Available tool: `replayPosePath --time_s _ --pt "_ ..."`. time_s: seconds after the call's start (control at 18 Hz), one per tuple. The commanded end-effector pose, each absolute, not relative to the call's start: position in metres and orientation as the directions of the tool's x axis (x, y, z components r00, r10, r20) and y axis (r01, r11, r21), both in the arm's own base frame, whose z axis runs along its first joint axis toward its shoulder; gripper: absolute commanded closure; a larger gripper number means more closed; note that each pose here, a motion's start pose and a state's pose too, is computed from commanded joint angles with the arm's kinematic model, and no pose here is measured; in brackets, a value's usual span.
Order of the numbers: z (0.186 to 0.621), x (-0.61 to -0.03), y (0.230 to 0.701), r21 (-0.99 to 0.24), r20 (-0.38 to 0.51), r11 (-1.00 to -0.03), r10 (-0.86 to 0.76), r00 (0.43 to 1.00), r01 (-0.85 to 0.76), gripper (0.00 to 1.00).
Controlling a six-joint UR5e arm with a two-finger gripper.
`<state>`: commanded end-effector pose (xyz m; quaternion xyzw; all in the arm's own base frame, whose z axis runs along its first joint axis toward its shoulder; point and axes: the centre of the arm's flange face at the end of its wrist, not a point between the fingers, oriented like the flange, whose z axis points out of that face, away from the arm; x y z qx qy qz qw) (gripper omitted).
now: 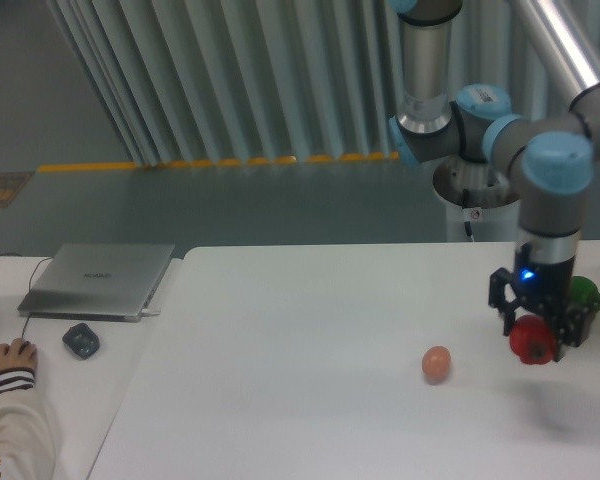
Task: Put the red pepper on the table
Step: 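Lower the held red pepper onto the table beside the orange ball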
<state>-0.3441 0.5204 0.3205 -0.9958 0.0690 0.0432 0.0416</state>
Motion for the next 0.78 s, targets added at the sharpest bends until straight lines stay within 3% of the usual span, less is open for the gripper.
replayPosePath --time_s 0.78 --pt "0.283 -0.338 0.54 -0.037 -0.09 -0.984 -0.169 0.981 -0.173 0.36"
